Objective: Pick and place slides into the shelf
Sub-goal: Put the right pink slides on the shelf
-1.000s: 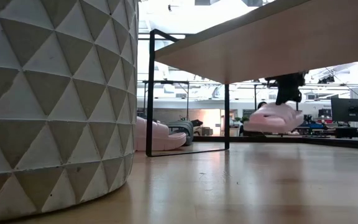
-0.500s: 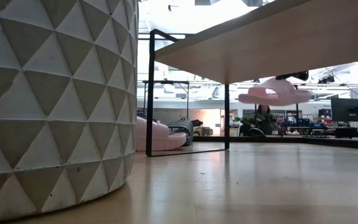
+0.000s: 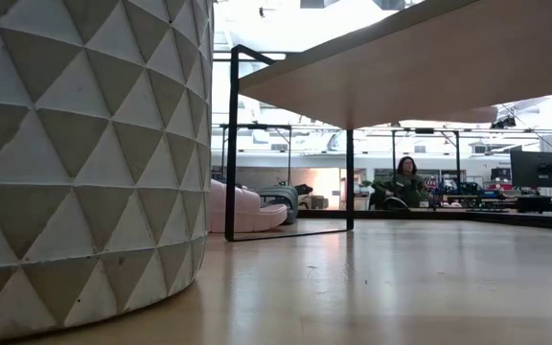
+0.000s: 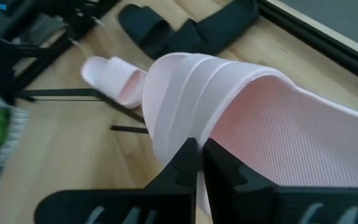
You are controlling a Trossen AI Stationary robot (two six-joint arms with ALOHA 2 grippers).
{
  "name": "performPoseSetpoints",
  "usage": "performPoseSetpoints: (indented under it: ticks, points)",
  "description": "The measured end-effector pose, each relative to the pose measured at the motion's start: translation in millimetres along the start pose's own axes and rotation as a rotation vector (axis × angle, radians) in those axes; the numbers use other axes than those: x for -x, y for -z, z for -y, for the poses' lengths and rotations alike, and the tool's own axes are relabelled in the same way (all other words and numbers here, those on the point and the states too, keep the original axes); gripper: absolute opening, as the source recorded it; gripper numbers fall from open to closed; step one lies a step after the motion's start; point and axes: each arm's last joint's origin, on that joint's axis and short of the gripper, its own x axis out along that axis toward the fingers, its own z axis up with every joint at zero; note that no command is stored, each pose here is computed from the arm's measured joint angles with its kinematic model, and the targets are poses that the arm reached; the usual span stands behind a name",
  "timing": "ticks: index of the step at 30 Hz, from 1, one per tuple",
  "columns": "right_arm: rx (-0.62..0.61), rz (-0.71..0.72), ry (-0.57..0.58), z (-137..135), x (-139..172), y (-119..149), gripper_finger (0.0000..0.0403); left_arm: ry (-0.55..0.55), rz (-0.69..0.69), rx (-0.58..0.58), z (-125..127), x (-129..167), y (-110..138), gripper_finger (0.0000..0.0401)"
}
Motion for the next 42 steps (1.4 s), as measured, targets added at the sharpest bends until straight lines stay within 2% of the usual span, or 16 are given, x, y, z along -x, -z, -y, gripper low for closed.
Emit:
performPoseSetpoints:
  ticks: [11,23,42]
  points:
    - [-0.070,0.036,-0.147,-37.1,37.5,7.8,0.0000,0.000,-0.003,-0.002,0.0,0.0,0.4,0.0001]
    - [-0.145,0.055,-0.173,-63.6,61.3,40.0,0.0000,0.002,-0.044,-0.030,5.8,-8.1,4.7,0.0001]
    - [-0.244,0.070,-0.266,-81.9,75.4,57.9,0.0000,0.002,-0.086,-0.006,13.1,-18.0,9.6,0.0001]
